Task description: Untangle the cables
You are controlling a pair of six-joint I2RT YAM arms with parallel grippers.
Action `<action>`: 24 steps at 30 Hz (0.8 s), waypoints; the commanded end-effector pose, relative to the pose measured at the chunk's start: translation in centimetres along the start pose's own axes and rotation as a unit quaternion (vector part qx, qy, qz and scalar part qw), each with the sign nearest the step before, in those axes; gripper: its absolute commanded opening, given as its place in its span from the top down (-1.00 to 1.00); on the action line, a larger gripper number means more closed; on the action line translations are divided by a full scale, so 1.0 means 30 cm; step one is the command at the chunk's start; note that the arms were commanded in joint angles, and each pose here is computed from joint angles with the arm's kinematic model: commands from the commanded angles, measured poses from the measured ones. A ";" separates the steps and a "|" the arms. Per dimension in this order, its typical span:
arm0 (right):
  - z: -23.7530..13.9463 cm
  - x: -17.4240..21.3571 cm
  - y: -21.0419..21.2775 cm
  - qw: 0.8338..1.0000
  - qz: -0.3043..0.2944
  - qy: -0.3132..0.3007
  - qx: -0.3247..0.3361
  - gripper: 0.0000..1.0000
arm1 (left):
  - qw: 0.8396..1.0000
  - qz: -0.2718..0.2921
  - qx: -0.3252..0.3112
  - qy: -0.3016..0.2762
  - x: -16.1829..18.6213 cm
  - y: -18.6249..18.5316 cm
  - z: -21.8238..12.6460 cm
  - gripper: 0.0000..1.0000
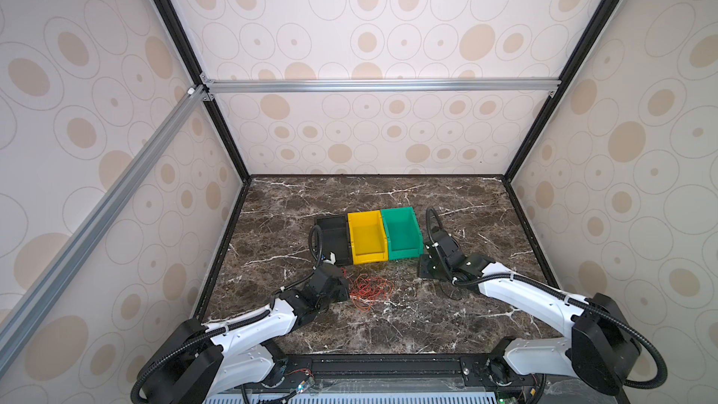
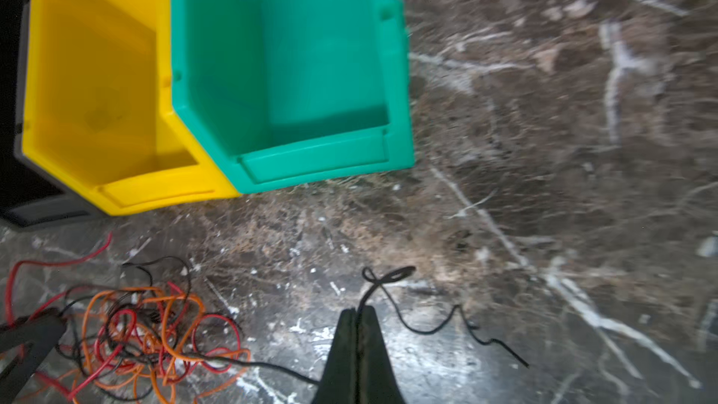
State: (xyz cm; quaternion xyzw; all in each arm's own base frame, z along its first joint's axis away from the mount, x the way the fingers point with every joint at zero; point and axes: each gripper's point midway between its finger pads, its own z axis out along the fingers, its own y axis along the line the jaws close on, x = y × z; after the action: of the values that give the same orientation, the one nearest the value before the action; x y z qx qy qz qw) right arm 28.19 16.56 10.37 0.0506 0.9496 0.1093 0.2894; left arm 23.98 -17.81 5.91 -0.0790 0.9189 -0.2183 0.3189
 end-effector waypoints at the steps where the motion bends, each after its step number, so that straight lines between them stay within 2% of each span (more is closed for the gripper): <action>1: -0.023 -0.002 -0.149 0.997 -0.001 -0.009 0.076 1.00 | 0.999 -0.012 -0.035 -0.014 -0.012 0.057 -0.018 0.66; 10: -0.082 -0.060 -0.332 0.990 0.049 -0.033 0.131 1.00 | 0.993 -0.052 -0.094 -0.048 -0.045 0.167 -0.096 0.85; 13: -0.094 -0.072 -0.328 0.991 0.043 -0.039 0.118 1.00 | 0.993 -0.064 -0.080 -0.059 -0.052 0.173 -0.113 0.83; 15: -0.090 -0.077 -0.276 0.996 0.030 -0.034 0.076 1.00 | 0.996 -0.056 -0.037 -0.062 -0.059 0.124 -0.112 0.72; 18: -0.075 -0.062 -0.163 1.000 0.016 -0.003 -0.013 1.00 | 0.996 -0.032 0.048 -0.063 -0.079 0.010 -0.107 0.44; 21: -0.064 -0.045 -0.088 0.997 0.006 0.022 -0.067 1.00 | 0.989 -0.001 0.135 -0.052 -0.086 -0.117 -0.103 0.16; 24: -0.051 -0.032 -0.026 0.994 -0.010 0.036 -0.104 1.00 | 0.983 0.037 0.179 -0.031 -0.070 -0.211 -0.085 -0.07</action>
State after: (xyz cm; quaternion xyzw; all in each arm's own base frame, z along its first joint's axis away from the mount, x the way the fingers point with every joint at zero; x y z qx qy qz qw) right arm 28.24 12.53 11.36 0.0521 0.9487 0.1500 0.2733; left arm 23.55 -18.31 8.50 -0.0622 0.8872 -0.2986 0.3461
